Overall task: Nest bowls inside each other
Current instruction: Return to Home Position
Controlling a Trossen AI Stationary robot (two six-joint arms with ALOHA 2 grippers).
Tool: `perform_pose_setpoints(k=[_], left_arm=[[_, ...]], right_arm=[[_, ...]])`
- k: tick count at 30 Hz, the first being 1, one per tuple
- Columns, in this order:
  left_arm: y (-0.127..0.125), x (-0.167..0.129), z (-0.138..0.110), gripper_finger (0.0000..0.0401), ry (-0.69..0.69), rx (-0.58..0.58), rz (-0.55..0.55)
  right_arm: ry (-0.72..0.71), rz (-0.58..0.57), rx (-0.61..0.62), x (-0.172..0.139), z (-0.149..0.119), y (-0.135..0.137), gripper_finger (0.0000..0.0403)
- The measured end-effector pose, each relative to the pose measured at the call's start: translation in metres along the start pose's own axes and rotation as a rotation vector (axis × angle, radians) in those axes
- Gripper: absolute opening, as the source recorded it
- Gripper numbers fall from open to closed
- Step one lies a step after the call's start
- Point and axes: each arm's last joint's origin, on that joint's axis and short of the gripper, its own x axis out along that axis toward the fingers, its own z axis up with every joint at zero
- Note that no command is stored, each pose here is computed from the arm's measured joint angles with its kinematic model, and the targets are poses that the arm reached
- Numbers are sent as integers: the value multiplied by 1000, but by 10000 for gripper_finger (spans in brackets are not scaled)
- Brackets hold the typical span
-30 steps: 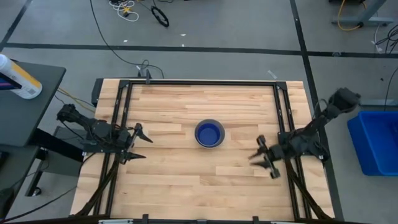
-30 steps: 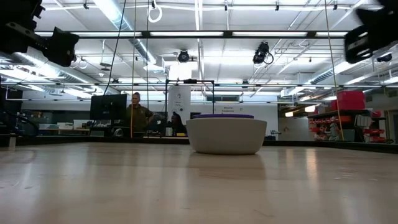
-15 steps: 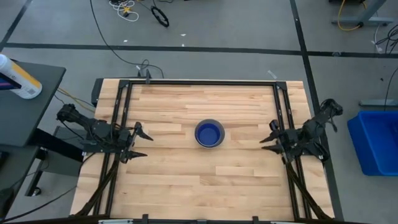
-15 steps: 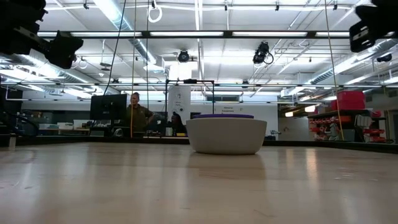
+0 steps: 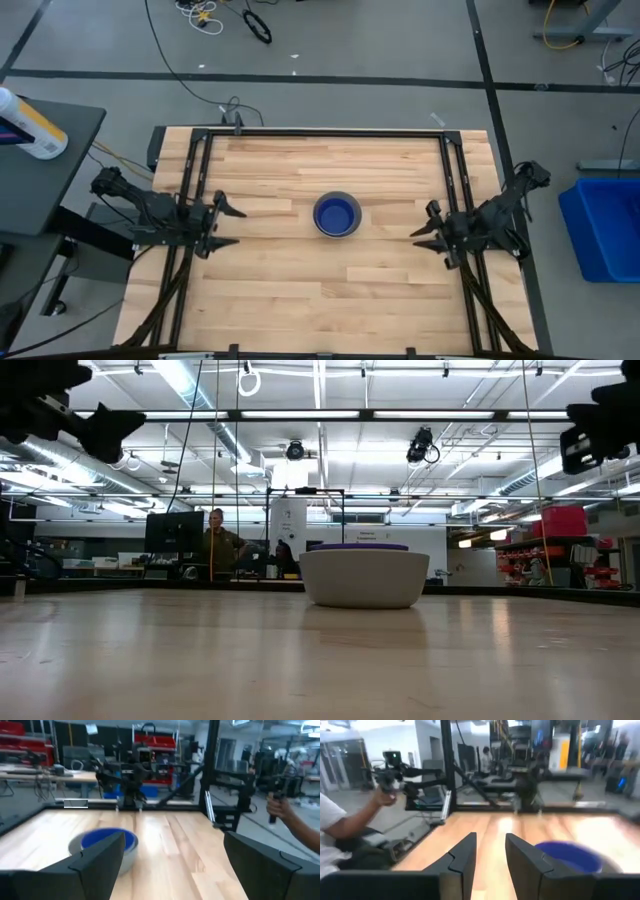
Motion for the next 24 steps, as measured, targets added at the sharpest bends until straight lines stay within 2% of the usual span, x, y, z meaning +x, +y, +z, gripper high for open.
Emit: perform_pose_setpoints(k=[2, 6, 15, 19, 24], left_arm=[[0, 0, -3, 348, 26, -10, -7], [1, 0, -6, 348, 58, -17, 35], [4, 0, -11, 348, 101, -22, 76], [10, 1, -12, 348, 116, -6, 128], [20, 2, -11, 348, 114, 25, 177]], right_arm=[[34, -3, 46, 2, -3, 1, 114], [66, 7, 29, 4, -6, 2, 115], [100, -311, -91, 9, -8, -21, 115], [106, -442, -119, 10, -8, -36, 113], [115, -531, -135, 9, -8, -52, 115]])
